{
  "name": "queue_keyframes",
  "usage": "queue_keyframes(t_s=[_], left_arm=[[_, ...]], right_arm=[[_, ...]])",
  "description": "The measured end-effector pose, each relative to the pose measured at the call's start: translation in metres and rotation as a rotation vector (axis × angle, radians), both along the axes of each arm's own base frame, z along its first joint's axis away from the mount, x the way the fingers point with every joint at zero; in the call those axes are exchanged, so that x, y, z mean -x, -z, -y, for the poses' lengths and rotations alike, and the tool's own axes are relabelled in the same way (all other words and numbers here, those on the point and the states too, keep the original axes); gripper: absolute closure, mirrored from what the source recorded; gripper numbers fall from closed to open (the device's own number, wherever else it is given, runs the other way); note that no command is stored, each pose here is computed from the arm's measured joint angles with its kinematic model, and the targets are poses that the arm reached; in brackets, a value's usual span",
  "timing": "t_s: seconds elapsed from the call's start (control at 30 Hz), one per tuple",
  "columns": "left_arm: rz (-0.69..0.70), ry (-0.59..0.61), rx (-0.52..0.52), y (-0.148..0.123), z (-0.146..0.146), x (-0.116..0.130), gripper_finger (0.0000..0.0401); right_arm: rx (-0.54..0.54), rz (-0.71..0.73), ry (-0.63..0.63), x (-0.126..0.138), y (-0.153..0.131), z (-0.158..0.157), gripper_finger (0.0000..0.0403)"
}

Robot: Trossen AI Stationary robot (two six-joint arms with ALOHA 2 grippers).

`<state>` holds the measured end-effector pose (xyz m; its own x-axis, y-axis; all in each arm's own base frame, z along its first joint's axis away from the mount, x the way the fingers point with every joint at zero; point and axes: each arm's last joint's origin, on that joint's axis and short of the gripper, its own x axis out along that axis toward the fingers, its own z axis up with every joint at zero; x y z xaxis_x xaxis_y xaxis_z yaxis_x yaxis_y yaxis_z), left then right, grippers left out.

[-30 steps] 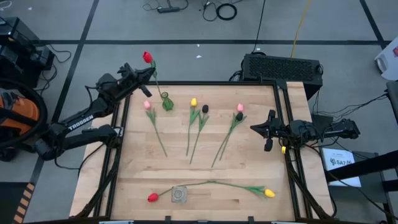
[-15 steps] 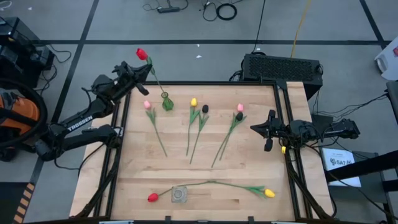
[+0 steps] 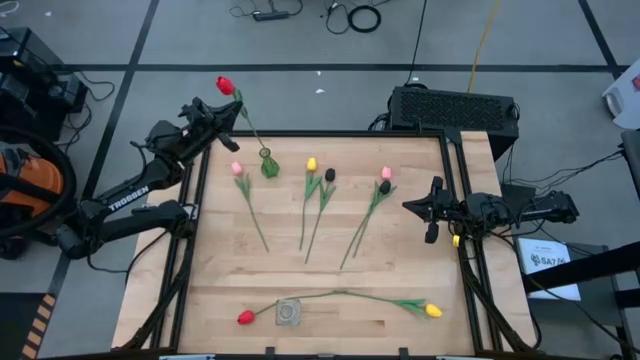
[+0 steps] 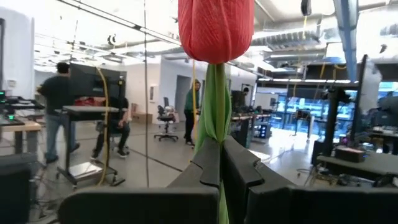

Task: Sort flowers into vase by color
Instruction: Put the top red flower into the green vase

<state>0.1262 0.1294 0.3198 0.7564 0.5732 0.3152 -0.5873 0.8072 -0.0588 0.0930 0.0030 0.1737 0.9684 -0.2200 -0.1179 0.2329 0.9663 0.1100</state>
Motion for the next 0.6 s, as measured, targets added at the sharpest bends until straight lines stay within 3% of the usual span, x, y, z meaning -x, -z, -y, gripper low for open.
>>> queue_keyframes(t_s=[0.6], left_arm=[[-0.127,-0.036,0.104,0.02,-0.013,-0.009,0.0401]], right_arm=[[0.0,0.0,0.0,0.0,0.0,0.0,0.0403]])
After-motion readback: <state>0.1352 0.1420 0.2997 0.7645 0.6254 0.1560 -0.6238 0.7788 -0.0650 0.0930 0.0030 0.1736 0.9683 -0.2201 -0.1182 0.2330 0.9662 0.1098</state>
